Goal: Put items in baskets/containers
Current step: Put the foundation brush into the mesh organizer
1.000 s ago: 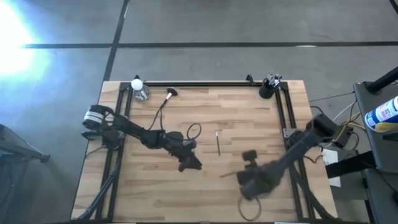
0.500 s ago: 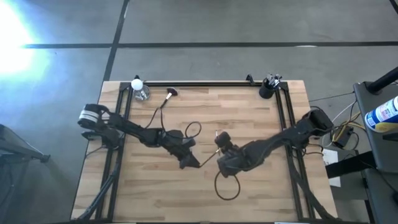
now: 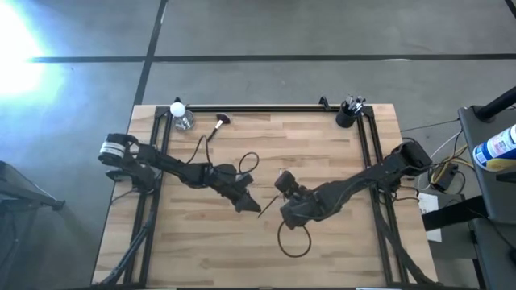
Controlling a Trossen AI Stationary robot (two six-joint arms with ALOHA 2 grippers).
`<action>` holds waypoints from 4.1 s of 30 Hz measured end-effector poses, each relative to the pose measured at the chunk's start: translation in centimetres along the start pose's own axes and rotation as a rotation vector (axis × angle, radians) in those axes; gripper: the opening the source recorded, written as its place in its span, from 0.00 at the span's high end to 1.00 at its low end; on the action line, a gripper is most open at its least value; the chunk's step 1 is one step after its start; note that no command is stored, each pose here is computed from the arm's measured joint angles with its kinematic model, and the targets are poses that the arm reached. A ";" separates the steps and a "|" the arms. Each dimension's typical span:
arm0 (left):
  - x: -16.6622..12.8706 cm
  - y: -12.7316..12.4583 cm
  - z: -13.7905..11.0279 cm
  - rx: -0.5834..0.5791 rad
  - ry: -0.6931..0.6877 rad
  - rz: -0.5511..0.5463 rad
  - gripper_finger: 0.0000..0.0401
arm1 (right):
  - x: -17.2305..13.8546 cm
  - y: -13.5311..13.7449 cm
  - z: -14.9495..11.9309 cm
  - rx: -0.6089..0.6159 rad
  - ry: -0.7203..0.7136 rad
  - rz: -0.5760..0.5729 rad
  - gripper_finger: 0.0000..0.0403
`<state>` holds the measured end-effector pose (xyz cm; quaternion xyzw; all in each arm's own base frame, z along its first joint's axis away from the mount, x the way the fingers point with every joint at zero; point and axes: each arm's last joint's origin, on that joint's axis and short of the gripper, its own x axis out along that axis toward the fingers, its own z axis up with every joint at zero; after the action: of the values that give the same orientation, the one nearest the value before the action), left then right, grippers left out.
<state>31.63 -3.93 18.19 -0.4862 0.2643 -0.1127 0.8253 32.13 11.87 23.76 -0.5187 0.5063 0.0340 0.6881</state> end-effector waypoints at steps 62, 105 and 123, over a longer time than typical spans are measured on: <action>-2.4 0.1 1.2 0.846 -0.675 0.071 0.98 | 1.4 -3.8 -7.5 1.510 -1.067 -0.086 0.49; -3.1 2.1 0.2 0.779 -0.639 0.147 0.82 | -4.8 -7.6 -15.7 1.570 -0.386 -0.688 0.98; -3.2 2.3 0.0 0.777 -0.630 0.152 0.82 | 1.5 -6.3 -31.9 1.887 0.251 -1.008 0.98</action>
<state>28.76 -1.31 17.23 -0.1328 -0.0244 0.0098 0.9908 15.33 -15.61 28.60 0.0728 0.1233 -0.7111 0.6884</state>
